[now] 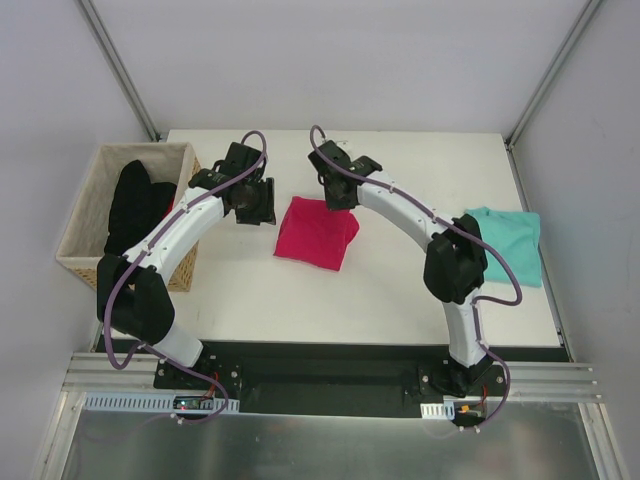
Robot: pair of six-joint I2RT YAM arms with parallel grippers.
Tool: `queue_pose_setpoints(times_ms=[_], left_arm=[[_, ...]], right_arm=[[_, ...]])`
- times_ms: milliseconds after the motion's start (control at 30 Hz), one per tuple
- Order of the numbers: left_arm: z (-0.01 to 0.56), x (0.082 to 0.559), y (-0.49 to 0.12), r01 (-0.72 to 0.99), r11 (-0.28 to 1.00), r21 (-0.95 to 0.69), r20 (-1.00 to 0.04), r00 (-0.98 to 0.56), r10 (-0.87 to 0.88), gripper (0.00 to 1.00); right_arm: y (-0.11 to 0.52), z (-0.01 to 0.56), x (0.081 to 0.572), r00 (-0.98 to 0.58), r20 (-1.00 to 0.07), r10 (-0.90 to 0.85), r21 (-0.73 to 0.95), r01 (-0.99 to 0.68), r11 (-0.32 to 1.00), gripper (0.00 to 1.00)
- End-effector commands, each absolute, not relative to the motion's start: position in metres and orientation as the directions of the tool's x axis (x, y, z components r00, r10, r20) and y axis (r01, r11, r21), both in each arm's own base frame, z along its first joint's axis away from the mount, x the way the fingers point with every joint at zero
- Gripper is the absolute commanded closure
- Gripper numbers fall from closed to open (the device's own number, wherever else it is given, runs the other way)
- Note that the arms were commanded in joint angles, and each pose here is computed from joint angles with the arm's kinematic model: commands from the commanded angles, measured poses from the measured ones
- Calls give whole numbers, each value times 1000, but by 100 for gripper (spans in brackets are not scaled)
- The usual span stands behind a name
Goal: Fold and stack the t-shirts
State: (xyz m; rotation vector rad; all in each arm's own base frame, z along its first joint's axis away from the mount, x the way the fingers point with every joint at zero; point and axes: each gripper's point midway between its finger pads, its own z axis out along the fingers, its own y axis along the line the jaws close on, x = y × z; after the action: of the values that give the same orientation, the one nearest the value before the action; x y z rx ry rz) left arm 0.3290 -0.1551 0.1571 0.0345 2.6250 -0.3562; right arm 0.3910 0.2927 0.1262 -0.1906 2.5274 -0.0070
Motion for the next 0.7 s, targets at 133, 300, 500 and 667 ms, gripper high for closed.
queue_pose_setpoints(times_ms=[133,300,500,667], left_arm=[[169,326,-149,85,966,-246,-494,-868,-49,56],[167,320,-148,79,966,-247,-490,-870,-55,55],[178,314,-148,74,958,-276,-513,-855,-81,50],[201,312,-150,90,947,-309,-565,-818,-107,32]], right_arm=[[283,169,400,-757,-635,-155,-83,-133,988,78],[262,171,400,-751,-651,-114,-108,-57,992,79],[251,166,389,-762,-644,-66,-79,-19,997,77],[243,166,380,-745,-666,-30,-48,3,999,69]])
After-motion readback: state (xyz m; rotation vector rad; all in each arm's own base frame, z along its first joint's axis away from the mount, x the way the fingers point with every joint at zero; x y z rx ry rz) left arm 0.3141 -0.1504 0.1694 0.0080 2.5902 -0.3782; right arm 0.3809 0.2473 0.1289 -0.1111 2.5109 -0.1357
